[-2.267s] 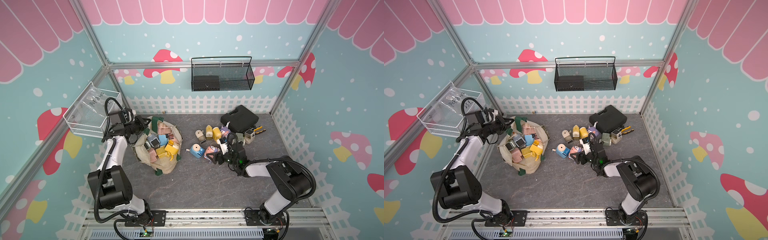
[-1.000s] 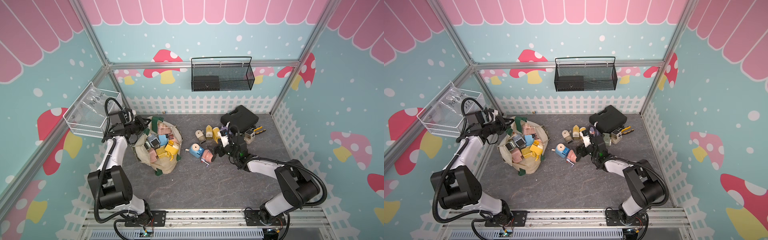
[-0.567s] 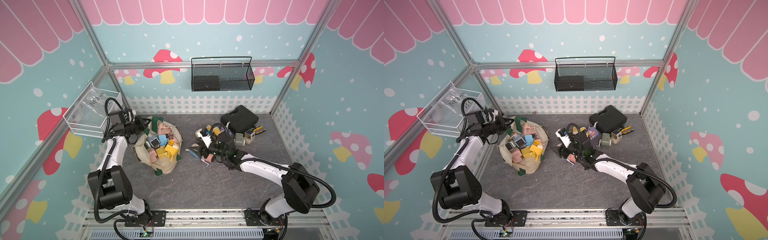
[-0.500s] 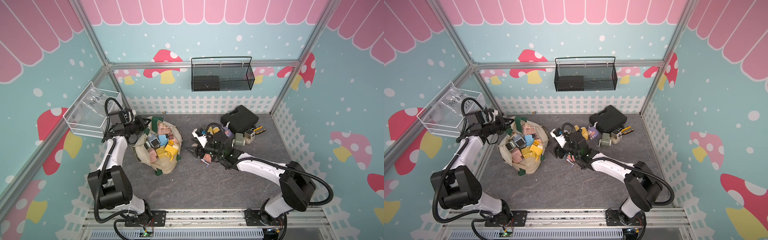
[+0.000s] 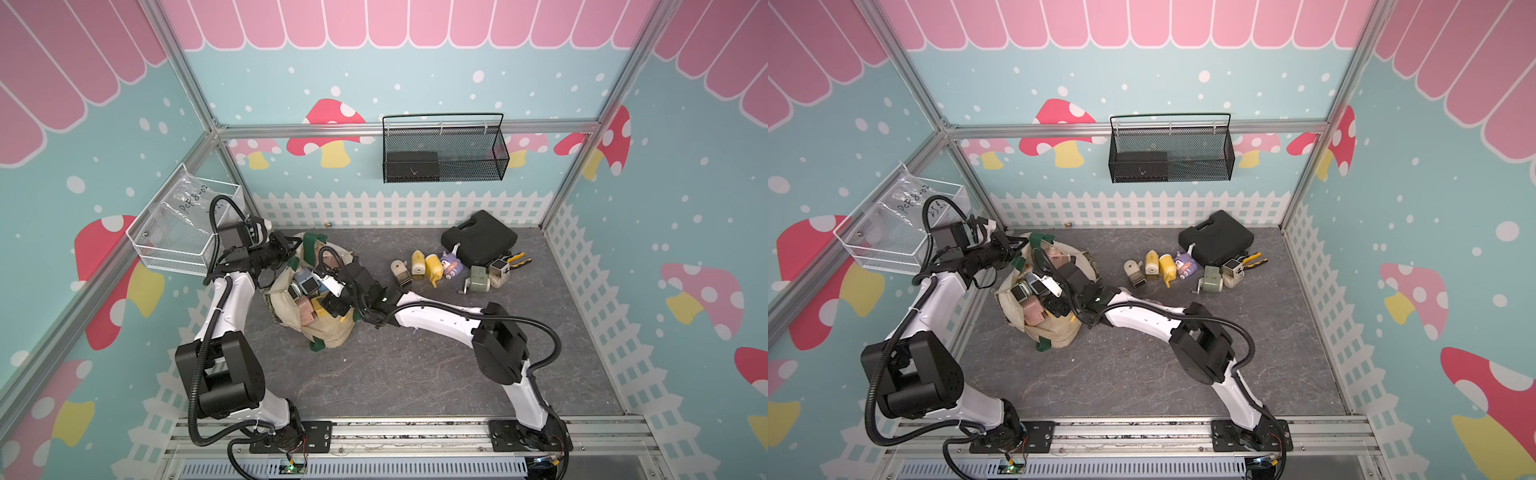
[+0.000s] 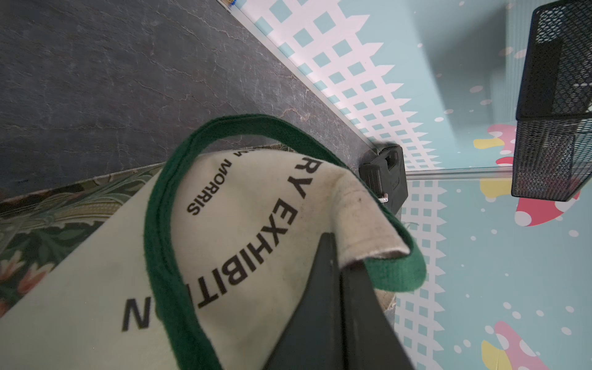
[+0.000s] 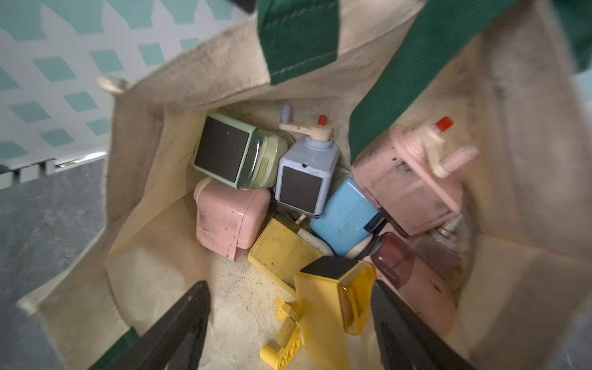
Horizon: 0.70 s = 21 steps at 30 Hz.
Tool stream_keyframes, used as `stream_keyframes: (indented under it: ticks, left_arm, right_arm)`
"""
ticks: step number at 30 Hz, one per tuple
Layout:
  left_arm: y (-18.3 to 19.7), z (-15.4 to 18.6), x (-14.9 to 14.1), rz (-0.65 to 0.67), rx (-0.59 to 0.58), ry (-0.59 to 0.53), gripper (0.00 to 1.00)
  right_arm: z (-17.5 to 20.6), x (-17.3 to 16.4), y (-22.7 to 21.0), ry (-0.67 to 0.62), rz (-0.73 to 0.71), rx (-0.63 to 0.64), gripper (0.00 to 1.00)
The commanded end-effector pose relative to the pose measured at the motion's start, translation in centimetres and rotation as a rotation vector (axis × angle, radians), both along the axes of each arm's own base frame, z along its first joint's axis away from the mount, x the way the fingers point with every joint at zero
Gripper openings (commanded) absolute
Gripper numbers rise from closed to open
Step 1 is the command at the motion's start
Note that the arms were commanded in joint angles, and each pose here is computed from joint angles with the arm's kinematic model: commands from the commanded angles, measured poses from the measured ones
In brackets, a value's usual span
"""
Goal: Take out the pencil sharpeners from the tote bags
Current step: Place the pencil sharpener at the center of the board.
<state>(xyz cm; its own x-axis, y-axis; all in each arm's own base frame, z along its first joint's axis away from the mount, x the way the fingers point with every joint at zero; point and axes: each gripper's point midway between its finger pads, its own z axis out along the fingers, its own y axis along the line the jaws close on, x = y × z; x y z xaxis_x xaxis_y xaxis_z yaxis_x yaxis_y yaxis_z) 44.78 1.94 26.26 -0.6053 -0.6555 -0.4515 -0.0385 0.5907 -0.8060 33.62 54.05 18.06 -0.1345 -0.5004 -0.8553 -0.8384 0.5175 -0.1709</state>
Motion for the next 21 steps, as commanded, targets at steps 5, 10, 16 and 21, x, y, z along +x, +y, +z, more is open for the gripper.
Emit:
stream_keyframes:
  ticks: [5, 10, 16, 21]
  left_arm:
    - [0.1, 0.9, 0.0, -0.005, -0.004, -0.036, 0.00]
    - [0.1, 1.0, 0.0, -0.006, -0.002, -0.038, 0.00]
    - [0.1, 0.9, 0.0, -0.005, -0.002, -0.036, 0.00]
    - [0.1, 0.9, 0.0, -0.005, -0.003, -0.036, 0.00]
  right_arm:
    - [-3.6, 3.7, -2.3, -0.099, -0.183, -0.229, 0.88]
    - [-4.7, 4.6, -2.3, -0.127, -0.213, -0.278, 0.93]
    - [-6.7, 5.1, -2.4, -0.115, -0.237, -0.342, 0.96]
    - [-7.6, 5.6, -2.4, -0.131, -0.253, -0.371, 0.96]
